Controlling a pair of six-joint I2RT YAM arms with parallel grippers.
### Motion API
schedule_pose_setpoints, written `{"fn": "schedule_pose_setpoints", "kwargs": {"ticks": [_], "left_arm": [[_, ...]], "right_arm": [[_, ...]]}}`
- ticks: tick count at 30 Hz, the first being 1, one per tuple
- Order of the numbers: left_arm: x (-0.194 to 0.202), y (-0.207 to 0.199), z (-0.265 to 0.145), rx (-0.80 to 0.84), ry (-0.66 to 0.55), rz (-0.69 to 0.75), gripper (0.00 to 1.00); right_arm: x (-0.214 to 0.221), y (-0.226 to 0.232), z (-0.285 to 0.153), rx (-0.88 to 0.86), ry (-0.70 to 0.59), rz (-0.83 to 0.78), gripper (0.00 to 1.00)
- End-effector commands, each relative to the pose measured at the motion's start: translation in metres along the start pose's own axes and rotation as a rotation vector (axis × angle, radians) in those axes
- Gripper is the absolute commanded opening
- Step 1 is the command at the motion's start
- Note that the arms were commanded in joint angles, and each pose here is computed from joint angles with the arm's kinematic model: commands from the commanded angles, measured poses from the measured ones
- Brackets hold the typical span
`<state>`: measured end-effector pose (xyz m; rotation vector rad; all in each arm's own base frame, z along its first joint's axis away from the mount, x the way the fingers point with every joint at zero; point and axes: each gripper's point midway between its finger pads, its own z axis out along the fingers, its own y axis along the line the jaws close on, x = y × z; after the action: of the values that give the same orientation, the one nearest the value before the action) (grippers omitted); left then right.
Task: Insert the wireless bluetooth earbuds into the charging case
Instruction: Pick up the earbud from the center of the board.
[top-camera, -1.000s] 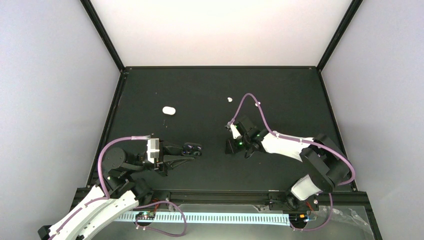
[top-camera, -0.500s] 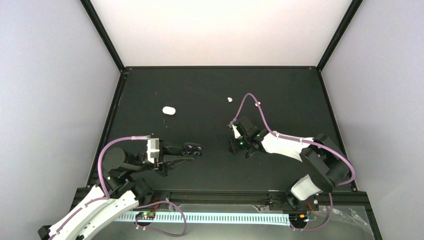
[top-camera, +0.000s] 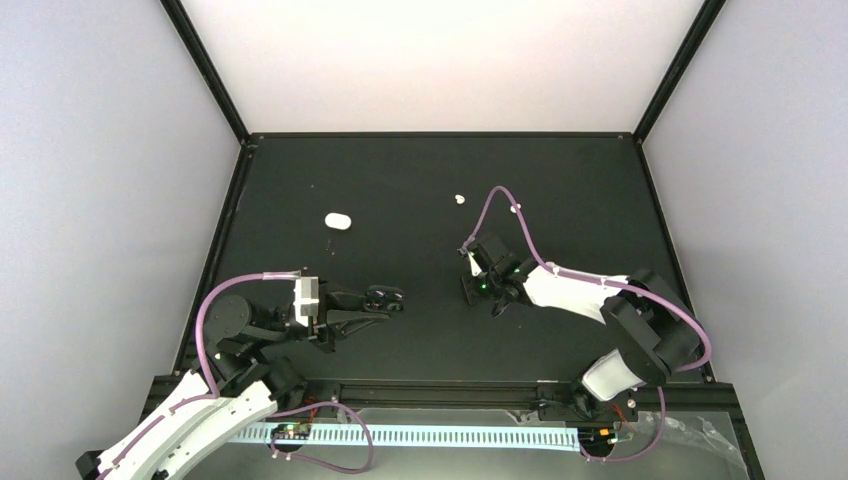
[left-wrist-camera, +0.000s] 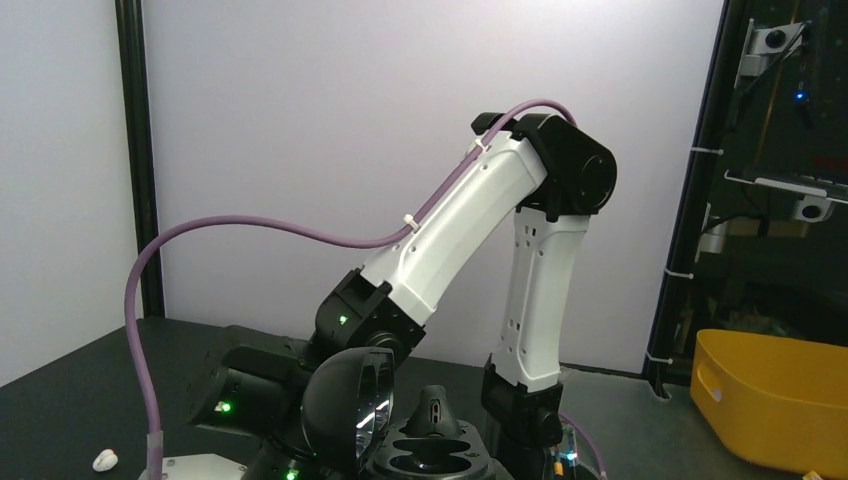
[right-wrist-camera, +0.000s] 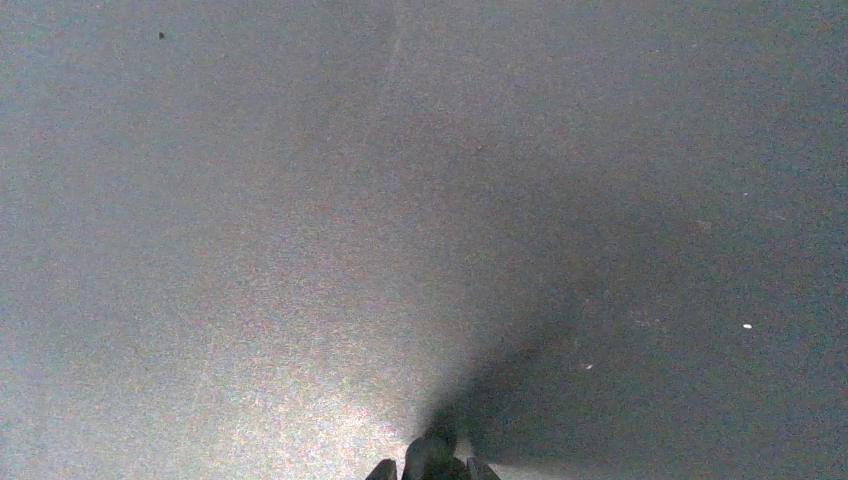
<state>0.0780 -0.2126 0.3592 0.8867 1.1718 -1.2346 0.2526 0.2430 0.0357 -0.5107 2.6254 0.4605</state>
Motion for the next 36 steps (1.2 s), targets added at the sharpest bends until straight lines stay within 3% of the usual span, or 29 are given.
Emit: {"fn": "schedule_pose_setpoints", "kwargs": {"ticks": [1, 18, 24, 28, 36], "left_arm": [[-0.002, 0.000, 0.000, -0.001, -0.008, -0.001, 0.02], [-0.002, 0.000, 0.000, -0.001, -0.009, -0.001, 0.02], [-0.003, -0.001, 0.000, 0.000, -0.012, 0.001, 0.02], [-0.005, -0.002, -0.001, 0.007, -0.016, 0.004, 0.02], [-0.011, -0.008, 0.001, 0.044, -0.029, 0.008, 0.02]], "right_arm": [[-0.003, -0.002, -0.004, 0.023, -0.017, -0.008, 0.16], [-0.005, -0.006, -0.009, 0.045, -0.032, -0.008, 0.02], [-0.017, 0.000, -0.025, 0.025, -0.086, -0.003, 0.01], [-0.039, 0.017, -0.062, -0.052, -0.191, -0.018, 0.01], [-0.093, 0.064, -0.204, -0.237, -0.515, -0.172, 0.01]]}}
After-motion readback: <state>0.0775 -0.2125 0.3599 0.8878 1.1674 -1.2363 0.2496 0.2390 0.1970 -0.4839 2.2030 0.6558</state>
